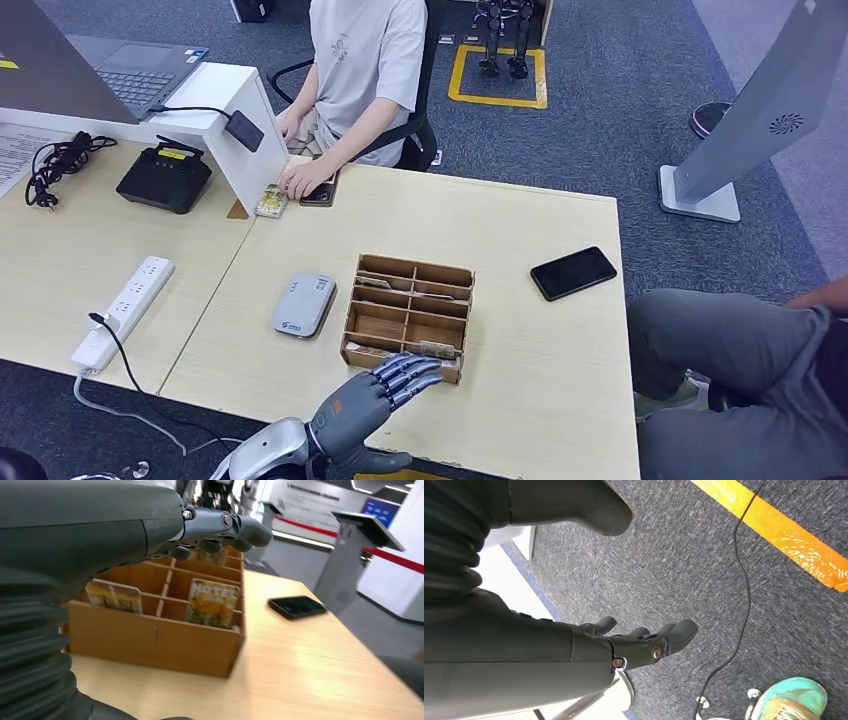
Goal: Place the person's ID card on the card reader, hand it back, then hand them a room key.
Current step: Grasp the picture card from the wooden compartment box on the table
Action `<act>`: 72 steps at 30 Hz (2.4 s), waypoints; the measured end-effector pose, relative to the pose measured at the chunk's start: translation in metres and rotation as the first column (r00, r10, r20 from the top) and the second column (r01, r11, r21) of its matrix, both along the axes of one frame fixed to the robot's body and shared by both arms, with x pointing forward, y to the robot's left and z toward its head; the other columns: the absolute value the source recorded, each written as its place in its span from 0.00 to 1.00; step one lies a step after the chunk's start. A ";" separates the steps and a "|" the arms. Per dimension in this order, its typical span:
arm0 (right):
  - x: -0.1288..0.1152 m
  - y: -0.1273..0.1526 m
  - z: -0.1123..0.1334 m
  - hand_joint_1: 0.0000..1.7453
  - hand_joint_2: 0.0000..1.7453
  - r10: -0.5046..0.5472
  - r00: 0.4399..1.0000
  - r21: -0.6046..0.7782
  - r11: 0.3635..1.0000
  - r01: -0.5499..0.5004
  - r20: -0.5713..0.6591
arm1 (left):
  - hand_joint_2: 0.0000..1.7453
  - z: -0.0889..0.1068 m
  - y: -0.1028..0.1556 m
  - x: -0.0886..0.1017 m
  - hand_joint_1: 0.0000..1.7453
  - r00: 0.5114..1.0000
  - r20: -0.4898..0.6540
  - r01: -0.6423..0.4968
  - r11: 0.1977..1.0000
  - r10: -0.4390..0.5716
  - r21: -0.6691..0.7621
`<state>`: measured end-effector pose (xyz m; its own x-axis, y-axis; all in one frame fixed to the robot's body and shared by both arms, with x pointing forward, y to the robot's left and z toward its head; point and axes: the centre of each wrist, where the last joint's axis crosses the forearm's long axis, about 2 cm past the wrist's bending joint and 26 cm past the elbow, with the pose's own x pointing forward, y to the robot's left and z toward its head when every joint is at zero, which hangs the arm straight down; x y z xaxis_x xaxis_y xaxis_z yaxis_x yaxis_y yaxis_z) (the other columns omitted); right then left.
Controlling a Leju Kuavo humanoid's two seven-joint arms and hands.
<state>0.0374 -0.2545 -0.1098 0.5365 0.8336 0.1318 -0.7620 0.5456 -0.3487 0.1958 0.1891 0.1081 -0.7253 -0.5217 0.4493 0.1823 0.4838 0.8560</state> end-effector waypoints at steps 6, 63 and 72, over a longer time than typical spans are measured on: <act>0.000 0.000 0.000 0.00 1.00 -0.002 1.000 -0.004 1.000 0.002 -0.004 | 1.00 -0.003 -0.004 0.000 0.00 0.979 0.159 -0.146 0.982 0.126 0.122; 0.001 0.002 0.000 0.00 1.00 -0.001 1.000 0.000 1.000 0.001 -0.002 | 1.00 -0.018 0.017 0.043 0.00 0.855 0.150 -0.518 0.827 0.496 0.218; 0.001 0.003 0.000 0.00 1.00 0.000 1.000 -0.001 1.000 0.000 0.000 | 1.00 -0.019 0.019 0.044 0.00 0.850 0.136 -0.526 0.825 0.508 0.206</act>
